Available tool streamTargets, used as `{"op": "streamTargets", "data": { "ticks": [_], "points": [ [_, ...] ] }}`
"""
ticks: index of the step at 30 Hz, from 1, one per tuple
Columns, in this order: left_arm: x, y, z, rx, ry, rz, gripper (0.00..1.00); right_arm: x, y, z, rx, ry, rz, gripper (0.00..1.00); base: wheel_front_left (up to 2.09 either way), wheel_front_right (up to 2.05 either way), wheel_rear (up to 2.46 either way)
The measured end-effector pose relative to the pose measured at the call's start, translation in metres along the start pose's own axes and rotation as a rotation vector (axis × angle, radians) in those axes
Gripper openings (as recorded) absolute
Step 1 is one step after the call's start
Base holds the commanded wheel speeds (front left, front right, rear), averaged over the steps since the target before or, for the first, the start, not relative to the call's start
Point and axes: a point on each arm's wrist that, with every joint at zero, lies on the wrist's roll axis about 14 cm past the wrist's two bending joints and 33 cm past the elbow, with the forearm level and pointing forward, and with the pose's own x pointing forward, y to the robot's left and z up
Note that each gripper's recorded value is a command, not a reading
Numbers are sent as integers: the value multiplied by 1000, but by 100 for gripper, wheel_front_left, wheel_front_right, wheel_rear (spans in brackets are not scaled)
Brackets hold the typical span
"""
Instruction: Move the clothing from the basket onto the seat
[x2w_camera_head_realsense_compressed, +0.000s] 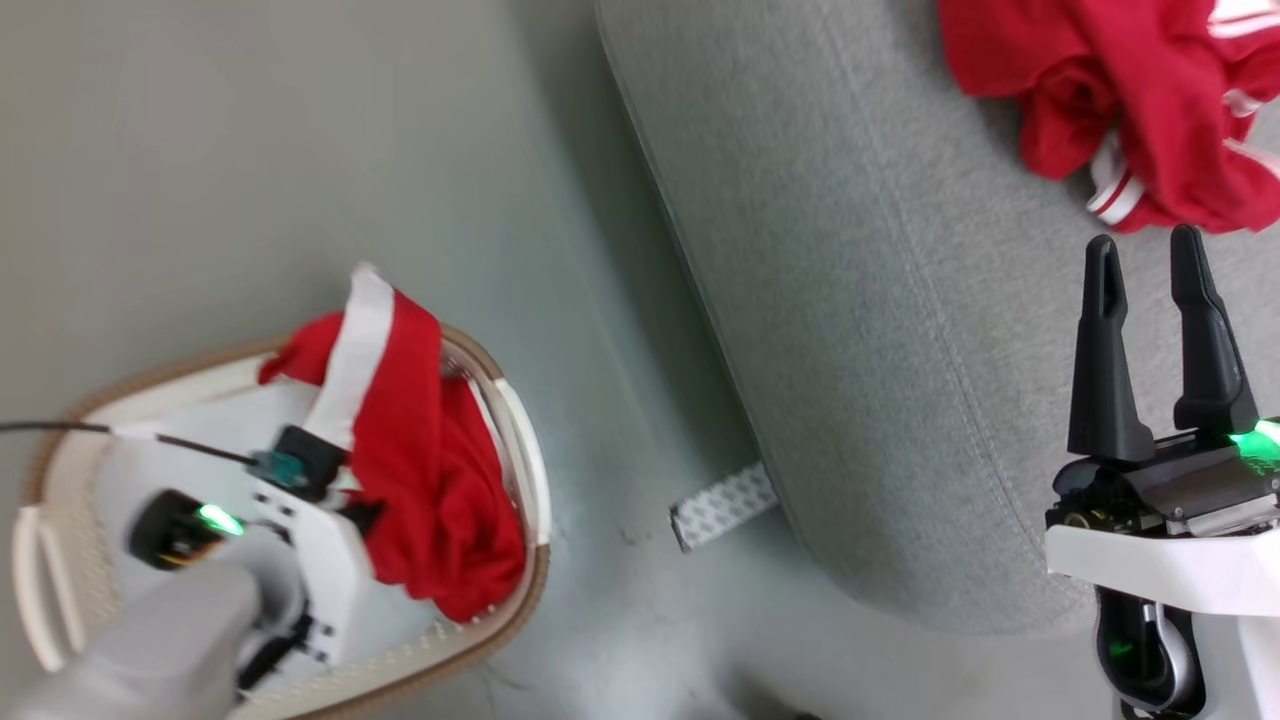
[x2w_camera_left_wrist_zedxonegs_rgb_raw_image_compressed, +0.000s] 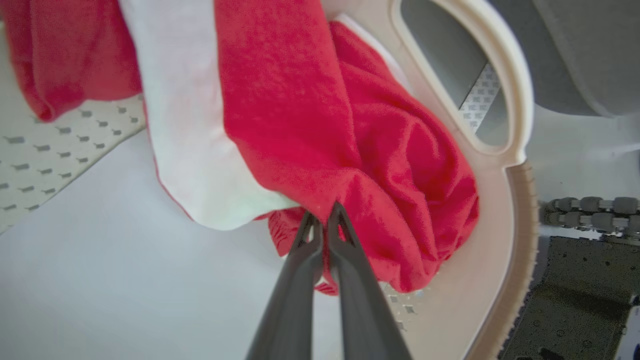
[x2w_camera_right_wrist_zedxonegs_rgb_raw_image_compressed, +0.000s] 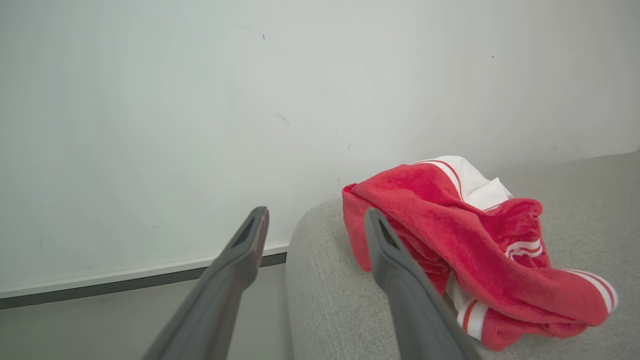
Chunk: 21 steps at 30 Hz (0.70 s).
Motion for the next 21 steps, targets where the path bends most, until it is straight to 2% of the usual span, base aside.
{"op": "streamTargets", "data": {
  "ticks": [9,21],
  "points": [
    [-46,-45,63,11,-236,5,0,-11,2,33,2,-81,16,100,0,0,0],
    [-131,-91,136,62,-513,71,0,-27,31,66,62,-169,105,100,0,0,0]
  ]
}}
